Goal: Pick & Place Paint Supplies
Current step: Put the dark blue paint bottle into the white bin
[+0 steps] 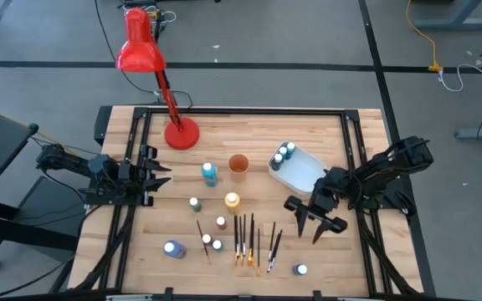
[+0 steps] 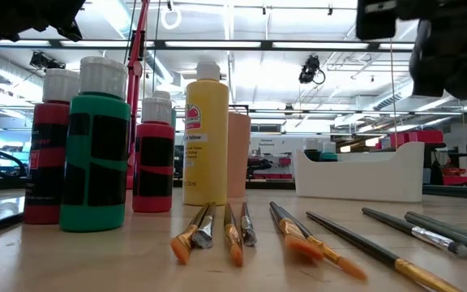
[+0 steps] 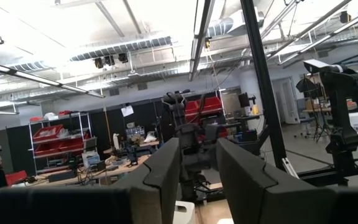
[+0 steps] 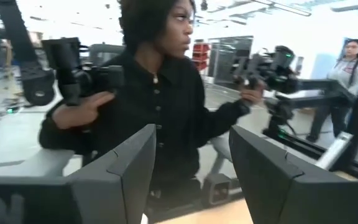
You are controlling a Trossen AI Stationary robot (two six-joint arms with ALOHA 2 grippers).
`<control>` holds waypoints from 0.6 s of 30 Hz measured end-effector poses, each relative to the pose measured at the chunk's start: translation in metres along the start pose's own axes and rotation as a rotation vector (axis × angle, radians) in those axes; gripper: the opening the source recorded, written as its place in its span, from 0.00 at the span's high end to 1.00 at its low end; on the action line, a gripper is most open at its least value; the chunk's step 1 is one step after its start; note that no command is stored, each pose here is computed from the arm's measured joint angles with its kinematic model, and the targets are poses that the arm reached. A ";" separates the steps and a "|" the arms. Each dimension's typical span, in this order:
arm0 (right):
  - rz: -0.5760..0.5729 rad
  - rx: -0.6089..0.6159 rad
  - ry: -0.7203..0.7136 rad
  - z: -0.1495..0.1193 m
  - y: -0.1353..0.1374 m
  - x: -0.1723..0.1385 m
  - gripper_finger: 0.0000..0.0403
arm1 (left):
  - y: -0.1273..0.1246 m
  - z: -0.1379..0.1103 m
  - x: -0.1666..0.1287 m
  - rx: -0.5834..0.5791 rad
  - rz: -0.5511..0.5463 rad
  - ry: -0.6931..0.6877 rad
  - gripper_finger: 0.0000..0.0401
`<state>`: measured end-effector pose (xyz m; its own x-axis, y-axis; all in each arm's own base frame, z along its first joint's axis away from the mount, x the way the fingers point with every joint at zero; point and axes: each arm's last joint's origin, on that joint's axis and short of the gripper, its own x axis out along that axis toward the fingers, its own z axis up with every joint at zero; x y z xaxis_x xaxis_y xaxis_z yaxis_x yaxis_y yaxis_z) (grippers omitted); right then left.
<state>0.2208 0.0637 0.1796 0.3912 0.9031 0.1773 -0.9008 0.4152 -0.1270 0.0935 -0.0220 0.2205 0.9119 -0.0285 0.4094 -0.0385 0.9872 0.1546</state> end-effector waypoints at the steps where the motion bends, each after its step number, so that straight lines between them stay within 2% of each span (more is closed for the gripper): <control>1: 0.013 0.006 0.001 0.000 0.002 0.003 0.48 | 0.000 0.000 0.000 0.000 0.000 0.000 0.71; 9: 0.114 0.031 0.028 -0.005 0.013 0.025 0.49 | 0.000 0.000 0.000 0.000 0.000 0.000 0.71; 14: 0.163 0.028 0.090 -0.013 0.019 0.037 0.49 | 0.000 0.000 0.000 -0.005 0.000 0.000 0.71; 18: 0.179 0.072 0.137 -0.019 0.021 0.040 0.49 | 0.000 0.000 0.000 -0.008 0.000 0.000 0.71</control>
<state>0.2211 0.1109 0.1659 0.2412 0.9702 0.0235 -0.9674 0.2423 -0.0738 0.0936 -0.0220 0.2204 0.9119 -0.0285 0.4094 -0.0352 0.9885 0.1472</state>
